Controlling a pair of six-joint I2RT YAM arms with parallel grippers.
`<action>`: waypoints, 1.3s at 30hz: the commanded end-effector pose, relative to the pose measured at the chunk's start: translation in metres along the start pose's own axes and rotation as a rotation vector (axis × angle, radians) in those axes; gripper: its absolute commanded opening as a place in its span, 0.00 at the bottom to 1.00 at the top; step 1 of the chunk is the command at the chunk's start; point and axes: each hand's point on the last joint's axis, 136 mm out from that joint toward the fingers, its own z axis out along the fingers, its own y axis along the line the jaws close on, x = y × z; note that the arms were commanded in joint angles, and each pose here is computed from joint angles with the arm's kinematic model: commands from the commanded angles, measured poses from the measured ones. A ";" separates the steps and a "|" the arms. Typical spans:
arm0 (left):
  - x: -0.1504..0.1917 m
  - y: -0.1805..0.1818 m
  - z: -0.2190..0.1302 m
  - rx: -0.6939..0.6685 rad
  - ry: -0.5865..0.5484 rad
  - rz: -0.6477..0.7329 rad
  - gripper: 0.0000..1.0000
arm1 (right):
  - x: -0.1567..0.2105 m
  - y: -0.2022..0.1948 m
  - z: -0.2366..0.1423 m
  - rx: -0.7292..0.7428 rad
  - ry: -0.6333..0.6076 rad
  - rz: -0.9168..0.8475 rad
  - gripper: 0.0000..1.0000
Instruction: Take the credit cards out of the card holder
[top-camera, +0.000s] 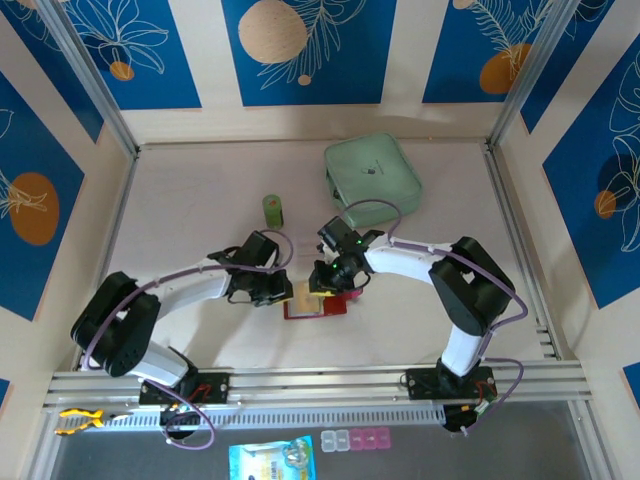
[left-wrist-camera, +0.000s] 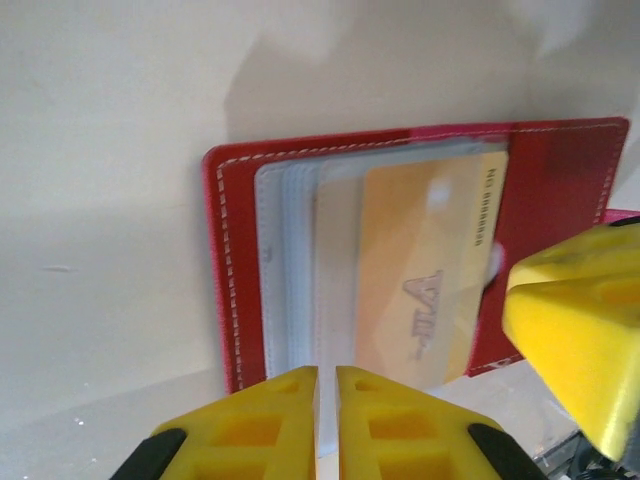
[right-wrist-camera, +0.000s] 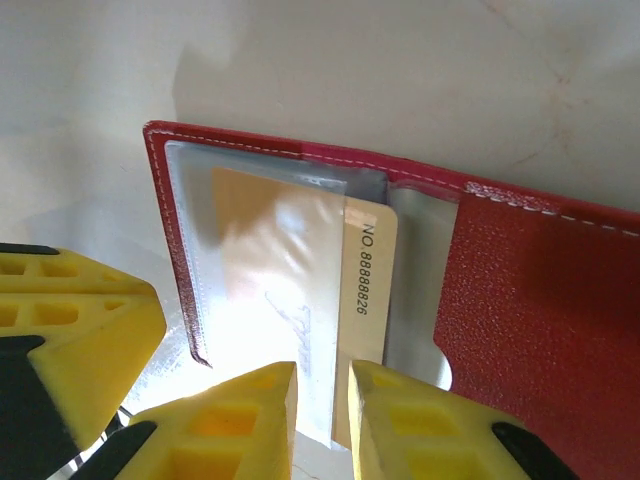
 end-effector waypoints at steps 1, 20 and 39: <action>-0.001 -0.015 -0.006 0.036 0.013 0.018 0.11 | 0.006 -0.002 -0.003 -0.003 0.004 -0.001 0.23; 0.016 0.011 0.025 -0.040 0.098 0.000 0.07 | 0.009 -0.002 0.014 -0.085 0.055 0.029 0.24; 0.012 0.005 0.016 -0.035 0.075 0.011 0.07 | 0.005 0.002 -0.010 -0.072 -0.015 -0.009 0.30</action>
